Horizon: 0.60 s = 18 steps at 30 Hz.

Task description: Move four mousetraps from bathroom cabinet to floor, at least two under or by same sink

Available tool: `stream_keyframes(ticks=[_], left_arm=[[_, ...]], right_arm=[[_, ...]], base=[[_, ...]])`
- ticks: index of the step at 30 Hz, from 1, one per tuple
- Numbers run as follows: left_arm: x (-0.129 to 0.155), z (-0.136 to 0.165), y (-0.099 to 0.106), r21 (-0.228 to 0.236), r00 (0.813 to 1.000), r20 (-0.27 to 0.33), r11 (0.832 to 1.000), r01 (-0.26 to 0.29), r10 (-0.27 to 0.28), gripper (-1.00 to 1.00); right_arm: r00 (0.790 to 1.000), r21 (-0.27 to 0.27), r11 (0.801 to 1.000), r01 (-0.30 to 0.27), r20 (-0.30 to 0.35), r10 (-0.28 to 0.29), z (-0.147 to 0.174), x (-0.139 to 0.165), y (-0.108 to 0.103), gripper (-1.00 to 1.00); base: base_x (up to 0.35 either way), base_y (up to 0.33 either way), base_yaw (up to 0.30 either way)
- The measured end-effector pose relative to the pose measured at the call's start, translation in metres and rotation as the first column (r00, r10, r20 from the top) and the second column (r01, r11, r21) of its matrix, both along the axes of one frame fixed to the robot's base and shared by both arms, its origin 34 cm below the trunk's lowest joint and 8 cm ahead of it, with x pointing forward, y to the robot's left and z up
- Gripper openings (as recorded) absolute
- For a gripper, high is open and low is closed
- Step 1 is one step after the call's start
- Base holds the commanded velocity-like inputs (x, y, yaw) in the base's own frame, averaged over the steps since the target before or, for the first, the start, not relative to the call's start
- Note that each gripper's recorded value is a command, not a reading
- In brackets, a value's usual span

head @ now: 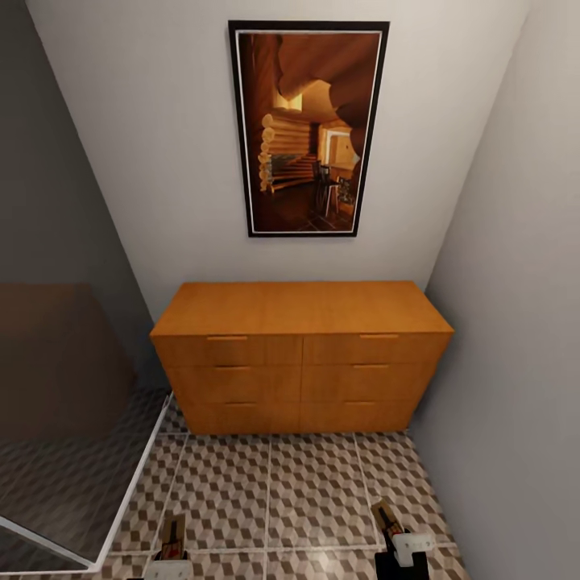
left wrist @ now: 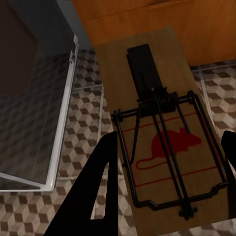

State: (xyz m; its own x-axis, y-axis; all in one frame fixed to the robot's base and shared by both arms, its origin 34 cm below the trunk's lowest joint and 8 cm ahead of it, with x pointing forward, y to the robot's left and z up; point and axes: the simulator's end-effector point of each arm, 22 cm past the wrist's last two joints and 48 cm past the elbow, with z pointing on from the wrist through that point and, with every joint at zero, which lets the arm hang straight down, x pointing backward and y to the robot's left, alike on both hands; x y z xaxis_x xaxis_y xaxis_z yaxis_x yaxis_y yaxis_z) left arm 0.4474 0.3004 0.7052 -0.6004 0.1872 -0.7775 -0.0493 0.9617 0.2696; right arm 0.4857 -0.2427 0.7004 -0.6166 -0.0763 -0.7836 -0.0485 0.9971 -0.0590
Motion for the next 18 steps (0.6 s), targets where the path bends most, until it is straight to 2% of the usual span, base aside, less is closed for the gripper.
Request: stream_keyframes(ticks=[18], left_arm=[[0.009, 0.010, 0.000, 0.000, 1.000, 0.030, 1.000, 0.000, 0.000, -1.00]], right_arm=[[1.000, 0.000, 1.000, 0.000, 0.030, 0.000, 0.011, 0.009, 0.000, -1.00]], base=[[0.000, 0.000, 0.000]])
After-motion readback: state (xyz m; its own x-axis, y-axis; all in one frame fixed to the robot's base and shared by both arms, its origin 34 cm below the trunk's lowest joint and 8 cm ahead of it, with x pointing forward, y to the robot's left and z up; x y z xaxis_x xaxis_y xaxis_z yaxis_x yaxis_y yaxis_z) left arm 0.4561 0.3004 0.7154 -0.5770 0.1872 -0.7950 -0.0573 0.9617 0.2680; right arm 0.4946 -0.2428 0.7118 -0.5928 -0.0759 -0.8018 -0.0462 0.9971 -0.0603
